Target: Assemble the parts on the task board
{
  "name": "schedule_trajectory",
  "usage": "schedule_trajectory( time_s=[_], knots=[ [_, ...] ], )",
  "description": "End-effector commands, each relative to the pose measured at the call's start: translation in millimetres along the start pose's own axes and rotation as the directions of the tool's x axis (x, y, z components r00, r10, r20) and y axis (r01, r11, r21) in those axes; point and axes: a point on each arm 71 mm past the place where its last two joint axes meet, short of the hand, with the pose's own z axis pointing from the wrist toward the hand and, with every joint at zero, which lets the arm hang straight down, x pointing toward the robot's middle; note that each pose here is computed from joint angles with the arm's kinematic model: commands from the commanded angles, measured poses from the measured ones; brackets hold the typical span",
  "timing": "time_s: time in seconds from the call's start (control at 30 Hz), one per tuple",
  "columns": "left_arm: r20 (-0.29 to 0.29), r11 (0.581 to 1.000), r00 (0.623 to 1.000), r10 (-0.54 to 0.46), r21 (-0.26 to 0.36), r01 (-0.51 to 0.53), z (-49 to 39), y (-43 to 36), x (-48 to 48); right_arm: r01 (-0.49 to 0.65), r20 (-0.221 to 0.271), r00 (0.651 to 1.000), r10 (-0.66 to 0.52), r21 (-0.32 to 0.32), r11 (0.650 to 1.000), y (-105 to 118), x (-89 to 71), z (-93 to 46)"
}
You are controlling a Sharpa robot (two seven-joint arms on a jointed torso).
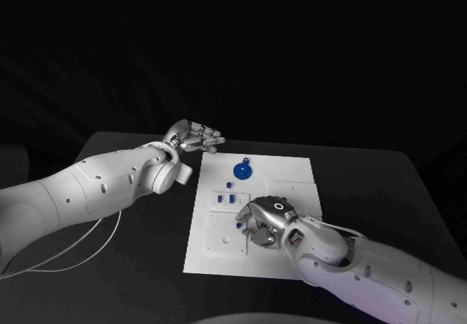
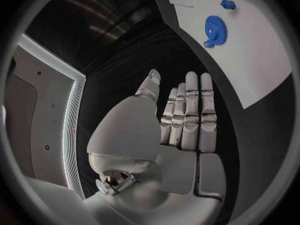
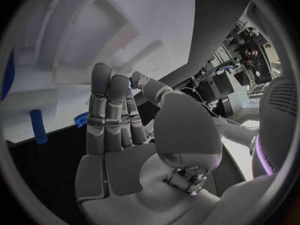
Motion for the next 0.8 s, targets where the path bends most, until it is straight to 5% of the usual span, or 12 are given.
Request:
schedule_trajectory(
  time_s=[0.03, 0.43, 0.8],
  knots=[
    [-0.012, 1.0, 1.0, -0.01, 0.004, 0.01, 0.1, -0.9, 1.0, -0.025, 0.033, 0.999, 0.025, 0.014, 1.0, -2.1, -6.3, -4.8],
    [-0.002, 1.0, 1.0, -0.007, 0.013, 0.007, -1.2, -0.7, -2.0, -0.044, 0.115, 0.993, 0.035, 0.085, 0.995, -37.9, -62.5, -18.0],
    [0.005, 1.0, 1.0, -0.005, 0.017, 0.005, -2.4, -0.2, -4.5, -0.029, 0.075, 0.997, 0.015, 0.188, 0.982, -83.6, -79.3, -28.1]
  ],
)
